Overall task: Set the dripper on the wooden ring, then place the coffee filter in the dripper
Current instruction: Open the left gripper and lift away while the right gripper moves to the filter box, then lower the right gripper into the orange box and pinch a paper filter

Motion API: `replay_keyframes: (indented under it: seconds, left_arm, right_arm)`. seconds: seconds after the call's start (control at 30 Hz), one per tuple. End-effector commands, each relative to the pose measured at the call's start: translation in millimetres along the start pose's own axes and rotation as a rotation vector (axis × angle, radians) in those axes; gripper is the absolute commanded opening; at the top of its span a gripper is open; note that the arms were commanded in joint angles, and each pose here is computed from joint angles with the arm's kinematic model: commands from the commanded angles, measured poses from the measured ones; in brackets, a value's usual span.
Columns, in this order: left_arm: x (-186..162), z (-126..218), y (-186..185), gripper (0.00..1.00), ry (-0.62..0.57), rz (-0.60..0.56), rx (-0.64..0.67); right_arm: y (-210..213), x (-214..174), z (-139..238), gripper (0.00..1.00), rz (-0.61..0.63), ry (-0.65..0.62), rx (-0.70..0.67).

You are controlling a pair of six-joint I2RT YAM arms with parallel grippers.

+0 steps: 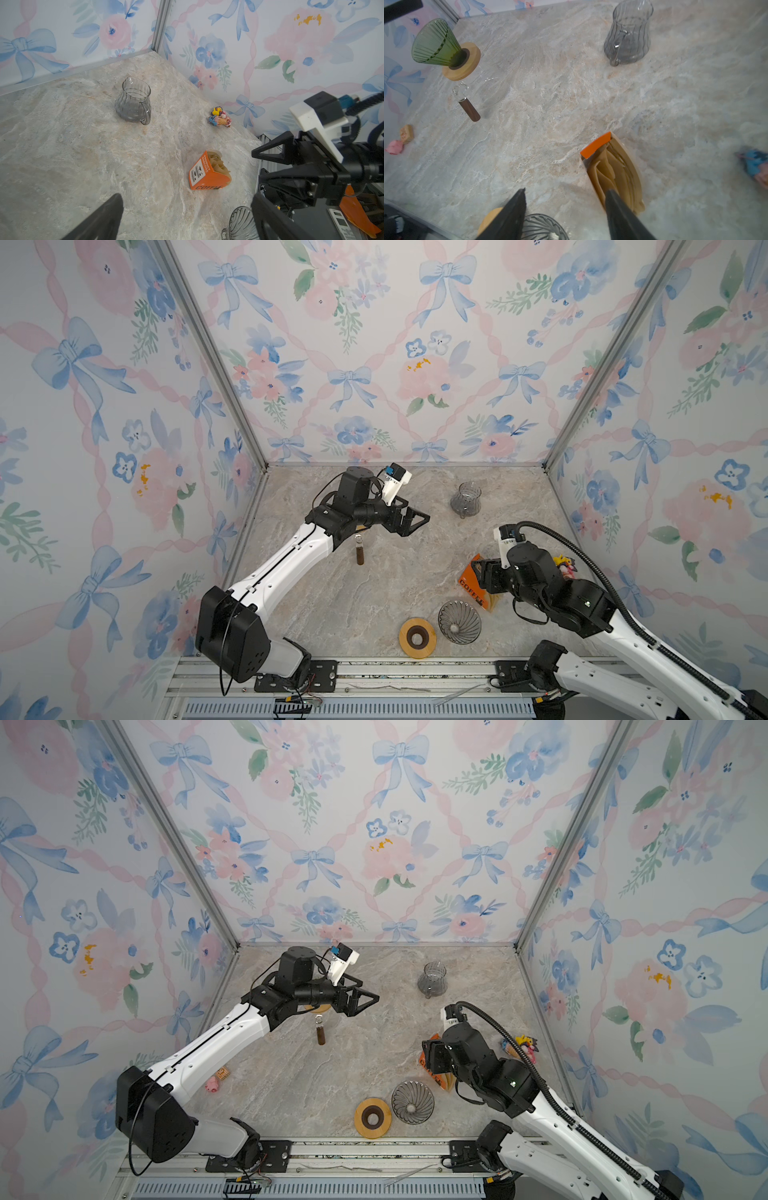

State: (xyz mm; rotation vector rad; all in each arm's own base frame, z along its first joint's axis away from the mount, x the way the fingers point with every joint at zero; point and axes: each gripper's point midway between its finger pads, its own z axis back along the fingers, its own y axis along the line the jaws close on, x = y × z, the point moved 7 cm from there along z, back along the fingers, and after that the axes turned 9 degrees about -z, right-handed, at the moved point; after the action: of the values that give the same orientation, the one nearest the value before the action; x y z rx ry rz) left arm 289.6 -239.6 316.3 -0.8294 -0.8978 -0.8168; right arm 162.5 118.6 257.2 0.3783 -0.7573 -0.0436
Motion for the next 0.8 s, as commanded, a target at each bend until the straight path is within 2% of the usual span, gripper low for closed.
replay_keyframes:
  seconds: [0.0,0.17,0.33,0.77]
  left_arm:
    - [8.1,8.8,-16.7,0.98,-0.049,-0.075,-0.046]
    - [7.1,10.8,-18.5,0.98,-0.050,-0.083,-0.030]
    - [7.3,11.4,-20.1,0.98,-0.052,-0.086,-0.046]
    - [10.5,18.7,-26.7,0.98,-0.070,-0.115,-0.059]
  right_arm:
    - [-6.8,-11.3,-3.9,0.53,-0.004,0.136,0.002]
    - [-13.4,-16.2,-16.3,0.38,-0.004,0.181,-0.040]
    - [-19.1,-16.6,-24.4,0.30,0.006,0.213,-0.069]
    - [-29.9,-24.5,-40.8,0.26,0.006,0.274,-0.124]
